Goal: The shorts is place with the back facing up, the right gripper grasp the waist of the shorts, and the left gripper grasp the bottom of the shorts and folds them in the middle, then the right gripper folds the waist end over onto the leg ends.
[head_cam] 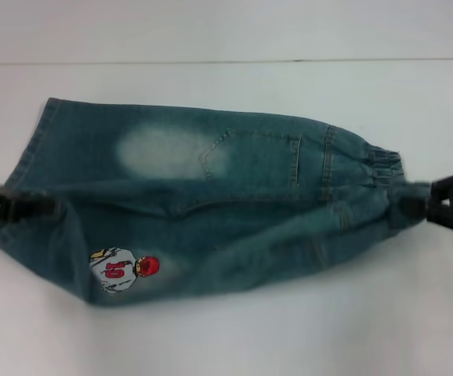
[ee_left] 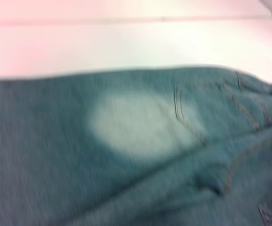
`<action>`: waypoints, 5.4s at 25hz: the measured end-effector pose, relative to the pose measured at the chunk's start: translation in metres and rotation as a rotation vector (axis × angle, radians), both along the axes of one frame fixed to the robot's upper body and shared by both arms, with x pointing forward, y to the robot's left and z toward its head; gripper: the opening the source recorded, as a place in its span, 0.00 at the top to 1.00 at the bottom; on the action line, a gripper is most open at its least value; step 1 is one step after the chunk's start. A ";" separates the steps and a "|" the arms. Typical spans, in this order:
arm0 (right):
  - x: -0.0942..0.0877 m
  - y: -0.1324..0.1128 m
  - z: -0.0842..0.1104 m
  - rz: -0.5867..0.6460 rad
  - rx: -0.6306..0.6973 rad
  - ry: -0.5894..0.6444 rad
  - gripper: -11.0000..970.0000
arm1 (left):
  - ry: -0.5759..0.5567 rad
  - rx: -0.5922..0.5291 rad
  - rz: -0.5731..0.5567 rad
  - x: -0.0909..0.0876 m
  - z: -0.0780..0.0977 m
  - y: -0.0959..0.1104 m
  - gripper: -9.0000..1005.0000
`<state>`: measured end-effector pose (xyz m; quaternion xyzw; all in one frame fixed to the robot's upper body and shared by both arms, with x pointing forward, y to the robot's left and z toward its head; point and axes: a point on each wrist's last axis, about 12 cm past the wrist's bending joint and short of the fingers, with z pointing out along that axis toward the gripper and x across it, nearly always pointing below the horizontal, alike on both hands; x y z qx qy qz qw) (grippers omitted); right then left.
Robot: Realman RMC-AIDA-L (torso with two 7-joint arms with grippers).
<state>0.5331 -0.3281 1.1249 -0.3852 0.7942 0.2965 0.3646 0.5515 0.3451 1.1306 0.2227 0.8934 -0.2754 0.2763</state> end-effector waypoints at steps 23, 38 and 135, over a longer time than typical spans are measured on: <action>0.052 0.002 -0.007 -0.321 0.045 -0.131 0.93 | -0.312 0.167 0.300 0.057 -0.008 -0.019 0.99; 0.072 0.022 -0.015 -0.315 -0.063 -0.162 0.90 | -0.377 0.226 0.263 0.075 -0.017 -0.052 0.99; 0.010 -0.061 0.016 -0.407 0.010 -0.072 0.05 | -0.487 -0.237 0.006 0.038 0.014 -0.075 0.08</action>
